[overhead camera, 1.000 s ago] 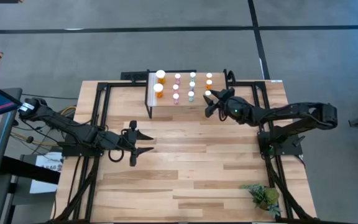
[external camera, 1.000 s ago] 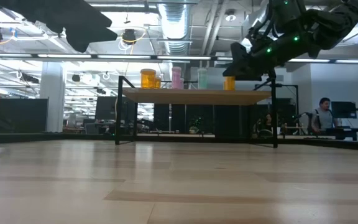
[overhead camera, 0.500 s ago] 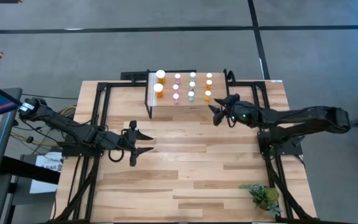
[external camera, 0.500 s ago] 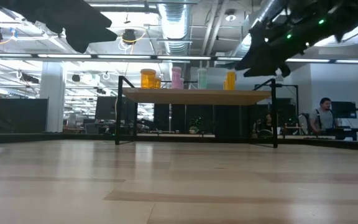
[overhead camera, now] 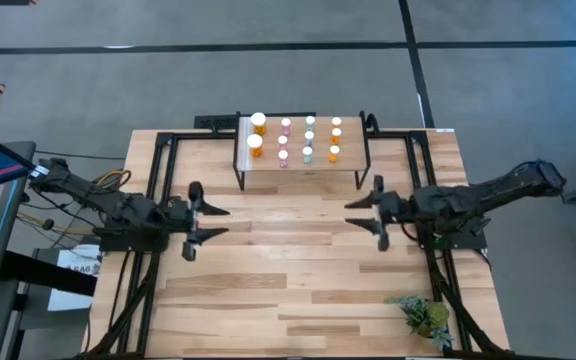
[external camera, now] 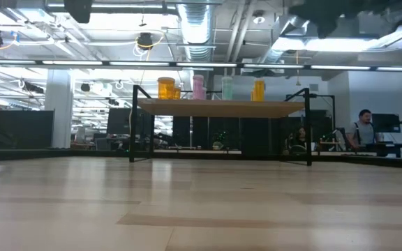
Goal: Pick and place medicine bottles onto shelf by color
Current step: Return to Home Position
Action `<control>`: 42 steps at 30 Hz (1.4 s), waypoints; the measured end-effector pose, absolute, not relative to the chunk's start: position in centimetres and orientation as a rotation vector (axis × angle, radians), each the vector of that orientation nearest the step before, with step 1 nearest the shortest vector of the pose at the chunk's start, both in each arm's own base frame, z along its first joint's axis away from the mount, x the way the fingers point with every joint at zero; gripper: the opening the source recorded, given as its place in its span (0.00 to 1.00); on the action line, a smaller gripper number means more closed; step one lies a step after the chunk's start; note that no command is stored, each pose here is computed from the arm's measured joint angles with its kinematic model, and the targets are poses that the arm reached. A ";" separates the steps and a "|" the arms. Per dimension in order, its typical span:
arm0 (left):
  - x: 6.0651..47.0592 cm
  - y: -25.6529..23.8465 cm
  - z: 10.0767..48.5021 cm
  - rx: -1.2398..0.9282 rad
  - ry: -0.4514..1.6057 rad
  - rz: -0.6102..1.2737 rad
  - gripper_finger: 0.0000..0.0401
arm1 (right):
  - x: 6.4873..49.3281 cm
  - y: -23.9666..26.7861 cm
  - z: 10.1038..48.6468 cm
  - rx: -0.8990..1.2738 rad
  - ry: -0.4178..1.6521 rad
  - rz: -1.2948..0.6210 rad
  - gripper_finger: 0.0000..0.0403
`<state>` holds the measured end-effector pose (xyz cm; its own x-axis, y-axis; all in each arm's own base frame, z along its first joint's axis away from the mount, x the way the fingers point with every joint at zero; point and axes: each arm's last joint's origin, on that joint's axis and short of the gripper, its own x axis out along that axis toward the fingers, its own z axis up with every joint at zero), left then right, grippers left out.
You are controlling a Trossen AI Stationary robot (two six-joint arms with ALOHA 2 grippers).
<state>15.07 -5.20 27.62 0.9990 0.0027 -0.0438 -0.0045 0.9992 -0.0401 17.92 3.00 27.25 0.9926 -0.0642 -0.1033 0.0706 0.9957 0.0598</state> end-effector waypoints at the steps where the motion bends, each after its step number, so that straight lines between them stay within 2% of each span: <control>1: 14.8 -5.1 27.8 -0.036 0.014 0.001 0.45 | 17.6 3.3 27.5 0.034 0.091 -0.044 0.46; 5: 13.3 -4.5 27.7 0.010 -0.048 0.004 0.45 | 16.1 4.3 27.9 -0.040 0.036 0.037 0.36; 12: 10.8 -3.3 27.1 0.021 -0.150 0.026 0.45 | 13.7 4.4 25.1 -0.052 -0.025 0.089 0.15; 17: 9.6 -2.7 25.7 0.035 -0.231 0.026 0.44 | 11.9 3.7 23.1 -0.056 -0.158 0.091 0.03; 22: 9.5 -2.5 23.2 0.035 -0.270 -0.006 0.32 | 10.7 3.2 21.2 -0.059 -0.235 0.085 0.03; 26: 9.3 -2.1 22.7 0.024 -0.289 0.015 0.18 | 10.1 3.2 19.9 -0.053 -0.285 0.138 0.04; 30: 9.3 -2.0 22.7 -0.015 -0.301 -0.049 0.03 | 9.7 3.1 19.7 -0.018 -0.302 0.163 0.02; 42: 9.3 -1.8 22.7 -0.063 -0.299 -0.043 0.00 | 9.8 3.1 19.2 0.025 -0.251 0.171 0.03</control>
<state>9.29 -1.83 22.71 0.9548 -0.0335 0.2952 0.0520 0.9971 -0.0552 9.83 3.12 19.21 0.9541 0.1652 0.2497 -0.1715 0.9852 0.0035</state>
